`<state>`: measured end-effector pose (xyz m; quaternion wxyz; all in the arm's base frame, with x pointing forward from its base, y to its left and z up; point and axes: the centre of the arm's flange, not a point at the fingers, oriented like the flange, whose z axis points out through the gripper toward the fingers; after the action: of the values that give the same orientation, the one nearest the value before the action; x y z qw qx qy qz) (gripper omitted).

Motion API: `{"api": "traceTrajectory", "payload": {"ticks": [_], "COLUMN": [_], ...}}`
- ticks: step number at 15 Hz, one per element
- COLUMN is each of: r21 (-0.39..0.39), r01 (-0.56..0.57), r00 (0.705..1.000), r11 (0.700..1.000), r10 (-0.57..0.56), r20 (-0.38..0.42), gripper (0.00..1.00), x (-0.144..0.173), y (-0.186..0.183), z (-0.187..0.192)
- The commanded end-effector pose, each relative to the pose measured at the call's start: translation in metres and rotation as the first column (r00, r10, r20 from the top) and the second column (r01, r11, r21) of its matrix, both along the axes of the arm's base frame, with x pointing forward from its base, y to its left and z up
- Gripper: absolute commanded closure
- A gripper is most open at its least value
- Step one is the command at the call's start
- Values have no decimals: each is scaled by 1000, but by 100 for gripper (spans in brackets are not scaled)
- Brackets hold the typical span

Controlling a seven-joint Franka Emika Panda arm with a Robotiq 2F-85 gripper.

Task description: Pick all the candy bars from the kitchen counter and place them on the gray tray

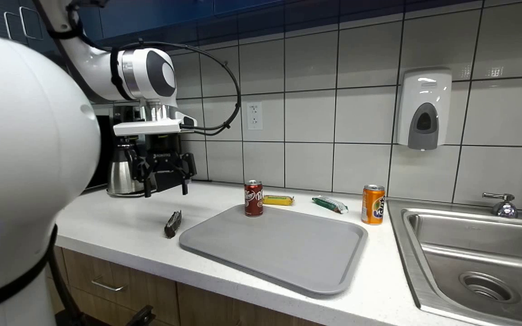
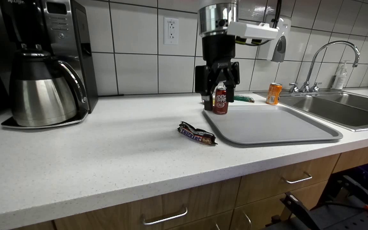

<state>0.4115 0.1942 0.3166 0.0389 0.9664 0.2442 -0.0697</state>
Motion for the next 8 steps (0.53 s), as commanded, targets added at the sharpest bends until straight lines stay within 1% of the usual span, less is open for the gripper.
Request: {"api": "traceTrajectory", "payload": {"ticks": [1, 8], "r21": [-2, -12], "r01": [22, 76], "r00": [999, 994], "r11": [1000, 997], "r10": [-22, -75], "r20": [23, 77], "gripper": [0, 0], "x": [11, 24], "y": [17, 34], "z": [-21, -53]}}
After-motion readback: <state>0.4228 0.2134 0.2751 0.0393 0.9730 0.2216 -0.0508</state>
